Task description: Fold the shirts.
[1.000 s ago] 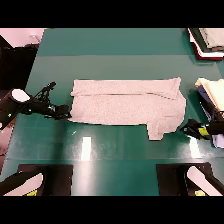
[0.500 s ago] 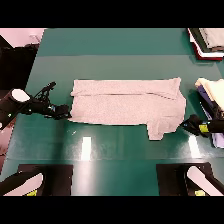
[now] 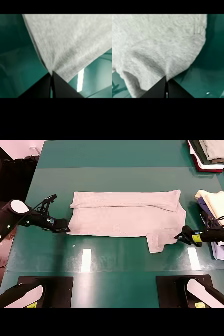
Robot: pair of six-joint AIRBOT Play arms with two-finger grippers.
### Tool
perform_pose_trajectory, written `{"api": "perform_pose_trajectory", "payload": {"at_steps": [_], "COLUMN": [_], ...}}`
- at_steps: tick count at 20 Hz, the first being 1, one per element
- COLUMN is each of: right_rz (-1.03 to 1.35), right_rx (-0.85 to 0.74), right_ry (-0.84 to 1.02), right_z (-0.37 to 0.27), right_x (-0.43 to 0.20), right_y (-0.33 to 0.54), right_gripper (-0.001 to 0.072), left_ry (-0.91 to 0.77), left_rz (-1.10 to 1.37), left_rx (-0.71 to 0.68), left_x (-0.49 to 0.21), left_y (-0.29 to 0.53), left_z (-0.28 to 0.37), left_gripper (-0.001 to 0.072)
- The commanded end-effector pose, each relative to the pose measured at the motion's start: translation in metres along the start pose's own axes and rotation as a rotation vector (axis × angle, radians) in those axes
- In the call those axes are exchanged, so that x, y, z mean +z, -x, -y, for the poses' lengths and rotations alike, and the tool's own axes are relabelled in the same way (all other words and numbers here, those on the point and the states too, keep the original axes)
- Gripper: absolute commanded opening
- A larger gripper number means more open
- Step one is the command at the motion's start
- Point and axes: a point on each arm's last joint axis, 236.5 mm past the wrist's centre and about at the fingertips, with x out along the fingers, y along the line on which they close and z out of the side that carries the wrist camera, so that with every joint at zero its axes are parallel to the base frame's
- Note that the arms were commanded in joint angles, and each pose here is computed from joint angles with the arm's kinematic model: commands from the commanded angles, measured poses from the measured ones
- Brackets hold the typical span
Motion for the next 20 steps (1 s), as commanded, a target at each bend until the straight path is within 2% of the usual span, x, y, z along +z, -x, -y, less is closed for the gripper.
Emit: {"api": "perform_pose_trajectory", "payload": {"at_steps": [1,4,8,13,17,20], "right_rz": [-0.026,-0.027,0.076,0.165,0.165,0.113], "right_rx": [-0.087,-0.196,-0.198,-0.189,-0.178,-0.18], "right_ry": [0.096,0.127,0.193,0.331,0.394,0.402], "right_z": [0.003,0.006,-0.013,-0.049,-0.083,-0.093], "right_x": [-0.02,-0.043,-0.05,-0.019,0.028,0.056], "right_y": [0.039,0.08,0.098,0.096,0.087,0.072], "right_gripper": [0.0013,0.0012,0.0013,0.0013,0.0013,0.0013], "left_ry": [-0.09,-0.132,-0.162,-0.117,-0.072,-0.02], "left_rz": [-0.058,-0.083,-0.07,0.248,0.401,0.423], "left_rx": [0.103,0.095,0.041,0.083,0.126,0.145], "left_x": [-0.023,-0.053,-0.072,0.004,0.039,0.053], "left_y": [0.024,0.054,0.073,0.081,0.093,0.086], "left_z": [-0.013,0.005,0.03,0.025,0.015,0.003], "left_gripper": [0.002,0.0021,0.0021,0.0021,0.0021,0.0021]}}
